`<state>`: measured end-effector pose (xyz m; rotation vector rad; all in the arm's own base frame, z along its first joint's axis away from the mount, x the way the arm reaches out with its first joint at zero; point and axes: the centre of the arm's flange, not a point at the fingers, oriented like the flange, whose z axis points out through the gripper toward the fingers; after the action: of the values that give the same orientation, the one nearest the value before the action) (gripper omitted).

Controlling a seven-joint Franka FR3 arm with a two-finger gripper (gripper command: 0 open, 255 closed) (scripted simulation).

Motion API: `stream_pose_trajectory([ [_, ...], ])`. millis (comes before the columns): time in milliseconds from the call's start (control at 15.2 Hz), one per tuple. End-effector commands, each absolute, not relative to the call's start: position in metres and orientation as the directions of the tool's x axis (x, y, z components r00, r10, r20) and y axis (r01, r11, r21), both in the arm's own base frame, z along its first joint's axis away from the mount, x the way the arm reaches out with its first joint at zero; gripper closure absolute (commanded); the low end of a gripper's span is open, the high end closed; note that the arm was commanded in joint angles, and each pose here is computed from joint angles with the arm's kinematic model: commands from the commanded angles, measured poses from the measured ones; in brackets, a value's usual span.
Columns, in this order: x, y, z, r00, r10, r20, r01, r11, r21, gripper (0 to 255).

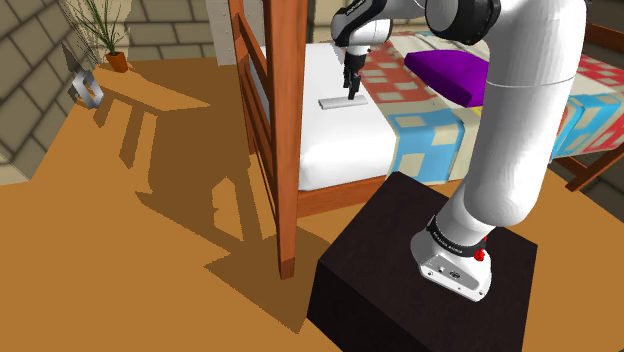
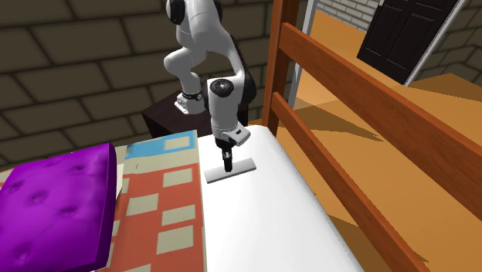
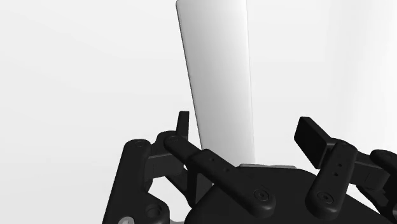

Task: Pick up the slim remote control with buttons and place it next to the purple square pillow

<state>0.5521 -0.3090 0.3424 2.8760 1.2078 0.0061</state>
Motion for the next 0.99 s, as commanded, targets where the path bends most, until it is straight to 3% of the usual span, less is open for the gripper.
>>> stream_pose_trajectory([
  [0, 0.563, -0.314, 0.33, 0.68, 0.734, 0.001, 0.733, -0.679, 0.02, 0],
  [924, 0.563, -0.315, 0.295, 0.68, 0.734, 0.001, 0.733, -0.679, 0.02, 0],
])
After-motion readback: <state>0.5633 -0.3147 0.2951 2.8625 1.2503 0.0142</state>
